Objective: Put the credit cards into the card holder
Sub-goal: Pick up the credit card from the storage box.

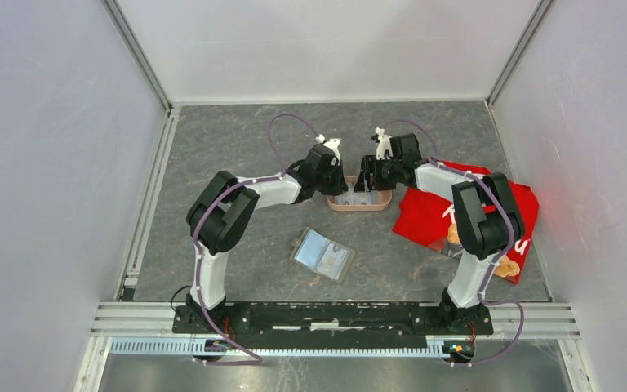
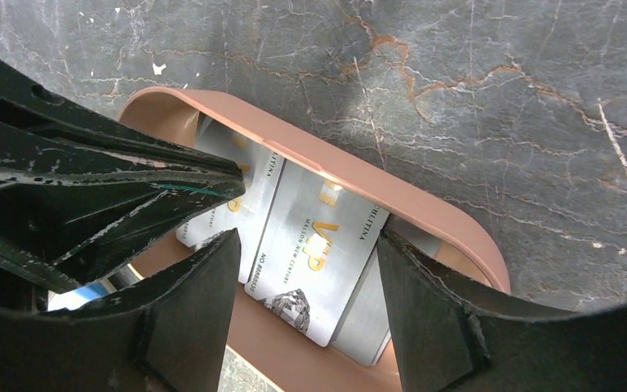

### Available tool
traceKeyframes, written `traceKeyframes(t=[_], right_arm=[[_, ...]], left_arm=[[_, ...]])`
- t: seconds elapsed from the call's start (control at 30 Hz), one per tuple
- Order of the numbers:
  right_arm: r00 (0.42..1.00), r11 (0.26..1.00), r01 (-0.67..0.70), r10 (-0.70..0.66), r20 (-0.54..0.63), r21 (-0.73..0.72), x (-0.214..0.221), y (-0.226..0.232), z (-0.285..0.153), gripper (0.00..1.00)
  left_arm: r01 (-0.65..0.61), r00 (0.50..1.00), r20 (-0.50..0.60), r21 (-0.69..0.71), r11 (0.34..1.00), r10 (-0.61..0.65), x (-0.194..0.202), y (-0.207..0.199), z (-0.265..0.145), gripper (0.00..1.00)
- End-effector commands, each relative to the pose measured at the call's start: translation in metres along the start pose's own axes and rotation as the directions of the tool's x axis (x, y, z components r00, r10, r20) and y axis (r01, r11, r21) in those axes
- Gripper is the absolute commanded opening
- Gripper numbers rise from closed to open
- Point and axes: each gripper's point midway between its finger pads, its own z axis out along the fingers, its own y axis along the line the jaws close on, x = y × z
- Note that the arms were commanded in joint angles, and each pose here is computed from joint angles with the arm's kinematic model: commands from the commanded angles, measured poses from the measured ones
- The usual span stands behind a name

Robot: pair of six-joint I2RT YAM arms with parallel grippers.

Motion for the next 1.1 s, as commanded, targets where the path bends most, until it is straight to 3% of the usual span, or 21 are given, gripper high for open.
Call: traceKeyframes(t=[0.0,0.53,0.97,1.07], right_arm=[[0.998,0.996,0.017,-0.012,0.060,-0.084,-0.022,0.021,-0.006,0.68],[0.994,0.980,0.035,-0.013,0.111,-0.198,-0.033,0.048,-0.020,0.61],[0.997,0.955,-0.006,0.027,0.068,-0.296,-0.021,0.060,-0.015,0.41],[0.998,0.951,-0.014,0.034,0.058,-0.310,-0.019,0.061,-0.014,0.41]], left_arm=[[-0.030,0.999,-0.012,-0.012,0.999,0.029,0.001,0.002,0.005,0.12],[-0.026,1.000,-0.008,-0.013,1.000,0.026,0.000,0.003,0.004,0.11],[0.050,0.998,0.024,0.036,0.998,-0.051,-0.007,0.008,-0.003,0.14],[0.073,0.997,0.026,0.055,0.996,-0.074,-0.009,0.009,-0.005,0.15]])
